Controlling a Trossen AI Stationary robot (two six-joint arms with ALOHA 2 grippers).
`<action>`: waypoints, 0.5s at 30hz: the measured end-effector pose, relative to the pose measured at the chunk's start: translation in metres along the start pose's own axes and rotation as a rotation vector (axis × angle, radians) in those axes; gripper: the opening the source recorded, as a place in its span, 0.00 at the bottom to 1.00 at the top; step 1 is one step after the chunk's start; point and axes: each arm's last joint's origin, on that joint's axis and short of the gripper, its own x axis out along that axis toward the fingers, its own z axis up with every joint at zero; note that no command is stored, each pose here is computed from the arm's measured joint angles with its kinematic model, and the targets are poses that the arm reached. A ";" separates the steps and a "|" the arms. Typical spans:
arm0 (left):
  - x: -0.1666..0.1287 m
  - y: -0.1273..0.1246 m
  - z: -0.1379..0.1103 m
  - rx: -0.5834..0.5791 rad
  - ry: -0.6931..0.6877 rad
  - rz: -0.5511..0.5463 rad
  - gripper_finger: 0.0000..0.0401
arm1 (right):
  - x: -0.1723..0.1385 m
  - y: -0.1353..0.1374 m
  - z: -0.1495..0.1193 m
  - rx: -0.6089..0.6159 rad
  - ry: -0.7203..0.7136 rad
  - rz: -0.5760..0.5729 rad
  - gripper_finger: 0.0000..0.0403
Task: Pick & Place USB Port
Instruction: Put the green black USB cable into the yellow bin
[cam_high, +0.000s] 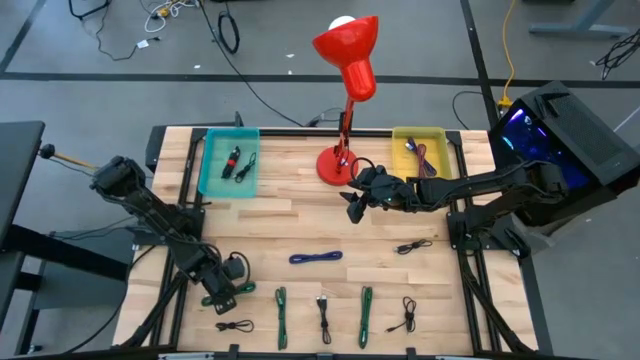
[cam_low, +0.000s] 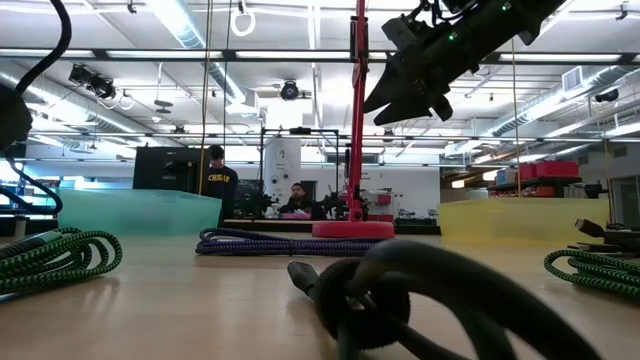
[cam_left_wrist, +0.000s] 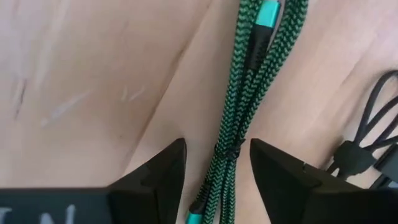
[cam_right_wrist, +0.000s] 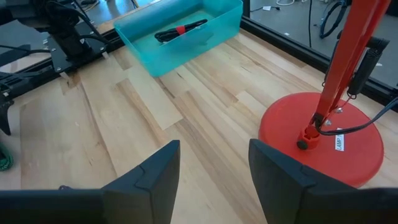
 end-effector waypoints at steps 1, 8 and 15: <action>0.000 0.001 0.001 -0.018 -0.001 0.005 0.43 | 0.000 0.000 0.000 0.000 0.000 0.000 0.48; 0.000 0.005 0.003 -0.046 -0.053 0.053 0.07 | 0.000 0.000 0.000 -0.004 0.000 0.000 0.48; -0.018 -0.015 0.014 0.022 -0.278 0.115 0.07 | 0.000 0.000 0.000 -0.005 0.000 0.000 0.48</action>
